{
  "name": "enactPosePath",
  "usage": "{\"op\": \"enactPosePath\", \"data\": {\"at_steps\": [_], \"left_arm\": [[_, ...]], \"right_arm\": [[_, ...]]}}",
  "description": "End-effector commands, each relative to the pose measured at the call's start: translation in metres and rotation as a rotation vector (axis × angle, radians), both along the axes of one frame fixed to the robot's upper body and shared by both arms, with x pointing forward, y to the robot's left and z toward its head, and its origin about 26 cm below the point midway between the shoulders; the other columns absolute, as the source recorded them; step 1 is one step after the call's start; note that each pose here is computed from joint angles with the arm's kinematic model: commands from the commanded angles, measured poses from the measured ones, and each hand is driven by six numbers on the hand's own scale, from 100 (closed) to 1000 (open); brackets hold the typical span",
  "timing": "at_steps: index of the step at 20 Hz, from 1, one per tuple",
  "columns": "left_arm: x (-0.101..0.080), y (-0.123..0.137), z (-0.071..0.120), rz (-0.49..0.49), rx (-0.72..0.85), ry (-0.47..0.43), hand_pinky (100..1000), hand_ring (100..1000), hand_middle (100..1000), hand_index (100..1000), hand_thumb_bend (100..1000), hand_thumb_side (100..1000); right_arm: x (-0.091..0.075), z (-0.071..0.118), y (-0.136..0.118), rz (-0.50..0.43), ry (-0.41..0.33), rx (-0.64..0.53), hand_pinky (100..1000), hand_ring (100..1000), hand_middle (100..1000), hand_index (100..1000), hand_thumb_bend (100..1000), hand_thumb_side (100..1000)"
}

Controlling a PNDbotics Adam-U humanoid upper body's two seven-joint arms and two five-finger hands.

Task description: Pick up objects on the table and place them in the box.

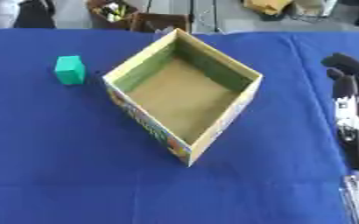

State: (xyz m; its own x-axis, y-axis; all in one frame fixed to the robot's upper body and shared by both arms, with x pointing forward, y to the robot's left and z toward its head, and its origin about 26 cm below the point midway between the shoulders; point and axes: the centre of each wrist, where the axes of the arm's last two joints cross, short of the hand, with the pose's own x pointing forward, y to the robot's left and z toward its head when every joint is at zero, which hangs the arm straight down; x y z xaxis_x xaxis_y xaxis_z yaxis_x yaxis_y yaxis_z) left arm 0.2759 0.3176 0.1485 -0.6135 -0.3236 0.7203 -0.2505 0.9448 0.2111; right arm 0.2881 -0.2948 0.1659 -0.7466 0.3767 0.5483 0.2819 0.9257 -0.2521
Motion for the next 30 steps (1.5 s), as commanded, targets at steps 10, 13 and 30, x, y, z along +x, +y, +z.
{"op": "enactPosePath", "data": {"at_steps": [10, 13, 30], "left_arm": [[-0.005, 0.016, 0.015, 0.023, 0.157, -0.035, 490, 473, 593, 790, 137, 916], [-0.008, 0.029, 0.025, 0.060, 0.287, -0.033, 540, 525, 665, 830, 297, 945], [0.006, 0.073, 0.101, 0.154, 0.939, 0.108, 647, 722, 868, 949, 389, 1000]], "right_arm": [[-0.003, 0.007, -0.002, 0.000, -0.033, -0.017, 883, 903, 745, 847, 100, 801], [-0.003, 0.007, -0.003, -0.001, -0.040, -0.029, 881, 900, 743, 846, 100, 800], [-0.004, 0.005, -0.004, 0.005, -0.035, -0.050, 880, 900, 743, 845, 100, 803]]}}
